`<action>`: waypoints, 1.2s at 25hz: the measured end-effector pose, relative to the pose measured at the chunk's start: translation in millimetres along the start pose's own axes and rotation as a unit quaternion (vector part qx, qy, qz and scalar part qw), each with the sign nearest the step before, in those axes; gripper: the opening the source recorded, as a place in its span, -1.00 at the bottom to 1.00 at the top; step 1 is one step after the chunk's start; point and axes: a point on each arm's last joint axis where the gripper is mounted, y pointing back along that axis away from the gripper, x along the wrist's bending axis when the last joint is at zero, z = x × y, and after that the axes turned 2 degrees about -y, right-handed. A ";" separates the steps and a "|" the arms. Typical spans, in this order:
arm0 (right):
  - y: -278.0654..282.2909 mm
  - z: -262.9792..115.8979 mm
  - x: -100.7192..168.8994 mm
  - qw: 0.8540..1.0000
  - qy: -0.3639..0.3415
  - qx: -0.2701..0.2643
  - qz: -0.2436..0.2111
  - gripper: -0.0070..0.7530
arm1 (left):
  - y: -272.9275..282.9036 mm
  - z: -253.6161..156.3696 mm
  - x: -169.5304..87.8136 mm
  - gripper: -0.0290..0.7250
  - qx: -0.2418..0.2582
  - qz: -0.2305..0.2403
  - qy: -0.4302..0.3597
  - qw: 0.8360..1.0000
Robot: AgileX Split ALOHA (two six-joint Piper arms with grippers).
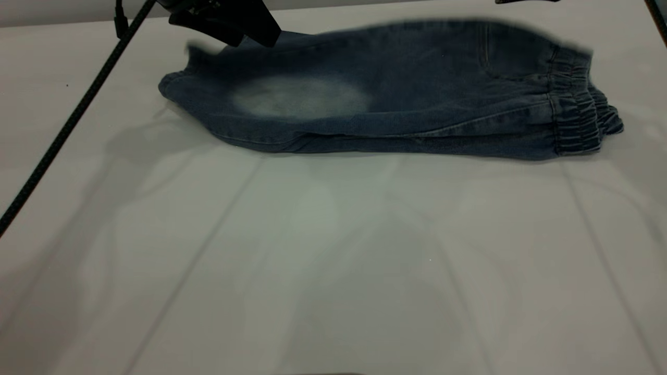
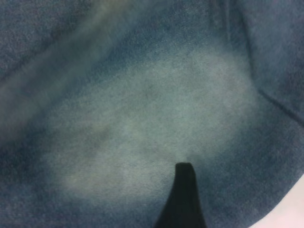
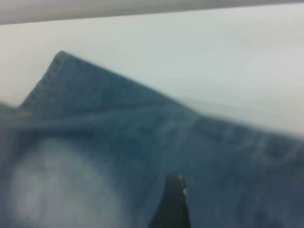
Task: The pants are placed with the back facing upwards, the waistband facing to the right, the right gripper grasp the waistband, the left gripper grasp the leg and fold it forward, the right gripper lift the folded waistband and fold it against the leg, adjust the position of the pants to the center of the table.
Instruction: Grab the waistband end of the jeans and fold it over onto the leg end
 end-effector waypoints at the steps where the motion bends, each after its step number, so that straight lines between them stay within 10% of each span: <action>1: 0.0 -3.2 0.6 1.000 -0.005 0.012 0.005 0.52 | -0.3 0.1 0.6 0.58 -0.001 0.003 0.000 1.000; 12: 54.9 -11.4 -25.5 0.976 -0.082 0.200 -0.027 0.52 | -28.2 -4.1 1.2 0.58 -0.014 0.045 0.002 0.999; 30: 46.0 -39.2 -80.3 0.962 -0.122 0.238 -0.063 0.52 | -60.5 1.6 -44.5 0.58 -0.018 0.044 -0.049 0.998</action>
